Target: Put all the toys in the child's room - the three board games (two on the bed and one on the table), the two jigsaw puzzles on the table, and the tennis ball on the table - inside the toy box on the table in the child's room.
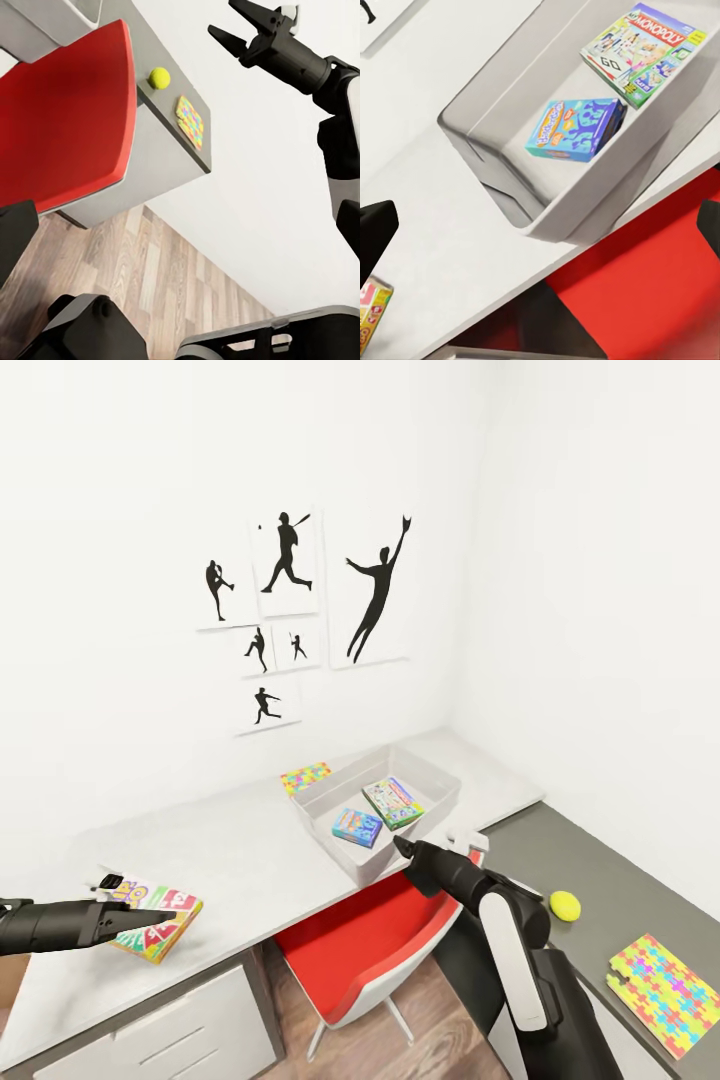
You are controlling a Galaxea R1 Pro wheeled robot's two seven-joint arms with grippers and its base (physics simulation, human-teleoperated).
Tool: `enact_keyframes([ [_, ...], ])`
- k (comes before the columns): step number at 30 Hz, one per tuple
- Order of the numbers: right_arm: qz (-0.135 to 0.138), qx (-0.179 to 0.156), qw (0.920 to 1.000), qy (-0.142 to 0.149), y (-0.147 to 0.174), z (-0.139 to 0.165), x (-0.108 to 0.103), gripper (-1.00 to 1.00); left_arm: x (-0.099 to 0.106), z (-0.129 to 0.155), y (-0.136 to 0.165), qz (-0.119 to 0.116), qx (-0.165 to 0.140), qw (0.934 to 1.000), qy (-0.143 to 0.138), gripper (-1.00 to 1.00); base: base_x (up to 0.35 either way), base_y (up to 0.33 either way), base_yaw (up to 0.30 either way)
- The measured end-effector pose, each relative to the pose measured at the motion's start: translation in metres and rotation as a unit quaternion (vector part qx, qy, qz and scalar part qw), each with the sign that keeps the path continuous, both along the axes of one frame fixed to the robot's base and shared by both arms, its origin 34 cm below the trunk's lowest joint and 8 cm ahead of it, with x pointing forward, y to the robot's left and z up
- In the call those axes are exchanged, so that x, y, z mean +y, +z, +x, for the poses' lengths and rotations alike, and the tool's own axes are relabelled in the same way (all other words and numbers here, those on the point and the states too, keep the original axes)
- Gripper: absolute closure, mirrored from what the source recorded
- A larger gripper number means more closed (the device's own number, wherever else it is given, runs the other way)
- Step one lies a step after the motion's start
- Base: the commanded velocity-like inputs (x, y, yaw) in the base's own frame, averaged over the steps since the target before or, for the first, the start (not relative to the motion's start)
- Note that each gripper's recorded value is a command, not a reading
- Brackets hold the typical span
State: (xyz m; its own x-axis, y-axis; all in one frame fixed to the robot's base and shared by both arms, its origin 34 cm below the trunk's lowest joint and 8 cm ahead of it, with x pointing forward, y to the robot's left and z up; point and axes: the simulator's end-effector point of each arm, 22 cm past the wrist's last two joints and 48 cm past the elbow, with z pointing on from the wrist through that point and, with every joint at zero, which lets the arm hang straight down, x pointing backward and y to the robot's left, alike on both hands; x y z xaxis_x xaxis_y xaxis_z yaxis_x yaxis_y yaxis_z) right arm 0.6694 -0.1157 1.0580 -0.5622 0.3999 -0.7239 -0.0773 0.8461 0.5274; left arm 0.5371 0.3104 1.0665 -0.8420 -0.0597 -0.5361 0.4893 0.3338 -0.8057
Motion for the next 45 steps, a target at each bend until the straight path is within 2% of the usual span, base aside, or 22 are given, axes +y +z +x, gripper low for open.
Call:
enact_keyframes([
  [18, 0.000, -0.003, 1.0000, 0.000, 0.0013, 0.0005, 0.0014, -1.00, -0.0004, -0.0003, -0.0006, 0.000, 0.001, 1.0000, 0.000, -1.00, -0.024, 0.006, 0.000],
  [25, 0.004, -0.014, 0.9999, -0.006, 0.0056, 0.0035, 0.0000, -1.00, -0.0007, -0.0002, -0.0003, -0.001, 0.001, 1.0000, 0.000, -1.00, -0.001, 0.205, 0.000],
  [45, 0.003, -0.014, 0.9999, -0.008, 0.0051, 0.0040, -0.0003, -1.00, -0.0005, 0.0002, -0.0010, -0.002, 0.002, 1.0000, 0.001, -1.00, -0.041, 0.091, 0.000],
])
